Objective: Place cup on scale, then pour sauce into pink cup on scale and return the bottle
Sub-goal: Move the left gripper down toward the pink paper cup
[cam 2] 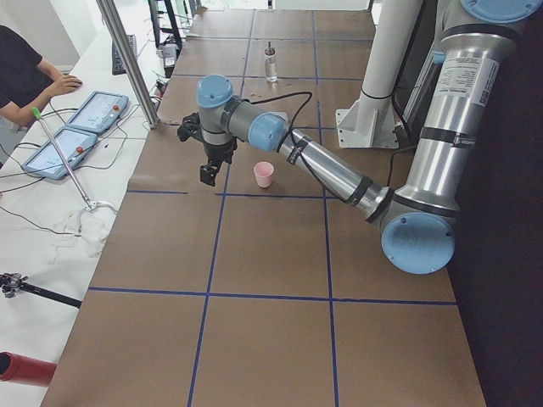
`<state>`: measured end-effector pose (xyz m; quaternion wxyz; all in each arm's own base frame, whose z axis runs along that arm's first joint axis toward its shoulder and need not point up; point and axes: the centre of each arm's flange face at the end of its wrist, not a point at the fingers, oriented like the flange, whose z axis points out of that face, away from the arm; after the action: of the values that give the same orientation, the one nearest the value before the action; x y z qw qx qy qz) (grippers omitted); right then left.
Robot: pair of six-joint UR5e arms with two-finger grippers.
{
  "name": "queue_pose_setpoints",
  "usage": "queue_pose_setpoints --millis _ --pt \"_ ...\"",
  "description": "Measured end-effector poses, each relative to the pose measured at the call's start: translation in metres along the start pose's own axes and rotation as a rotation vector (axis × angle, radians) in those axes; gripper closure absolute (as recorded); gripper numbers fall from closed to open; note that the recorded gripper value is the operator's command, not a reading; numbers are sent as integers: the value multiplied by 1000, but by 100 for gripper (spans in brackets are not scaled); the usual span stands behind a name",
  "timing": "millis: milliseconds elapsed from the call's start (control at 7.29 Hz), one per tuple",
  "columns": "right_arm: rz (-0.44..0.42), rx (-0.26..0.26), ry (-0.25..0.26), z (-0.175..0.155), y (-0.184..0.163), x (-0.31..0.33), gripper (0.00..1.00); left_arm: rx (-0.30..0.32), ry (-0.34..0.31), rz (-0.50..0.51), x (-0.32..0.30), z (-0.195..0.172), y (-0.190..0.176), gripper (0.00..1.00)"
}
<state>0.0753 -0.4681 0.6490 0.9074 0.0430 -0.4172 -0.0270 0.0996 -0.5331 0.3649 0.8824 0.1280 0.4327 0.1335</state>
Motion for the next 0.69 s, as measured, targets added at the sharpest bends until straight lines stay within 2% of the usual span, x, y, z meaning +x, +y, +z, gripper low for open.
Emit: queue_pose_setpoints --millis 137,275,549,686 --pt "-10 7 2 -3 -1 -3 0 -20 34 -121 42 30 -4 0" --pt "-17 11 6 -5 -2 -5 0 -33 39 -228 73 61 -1 0" --pt "-20 15 11 -7 -5 -7 0 -26 17 -411 101 114 18 0" --pt "-21 15 11 -8 -5 -8 0 -23 13 -466 109 134 32 0"
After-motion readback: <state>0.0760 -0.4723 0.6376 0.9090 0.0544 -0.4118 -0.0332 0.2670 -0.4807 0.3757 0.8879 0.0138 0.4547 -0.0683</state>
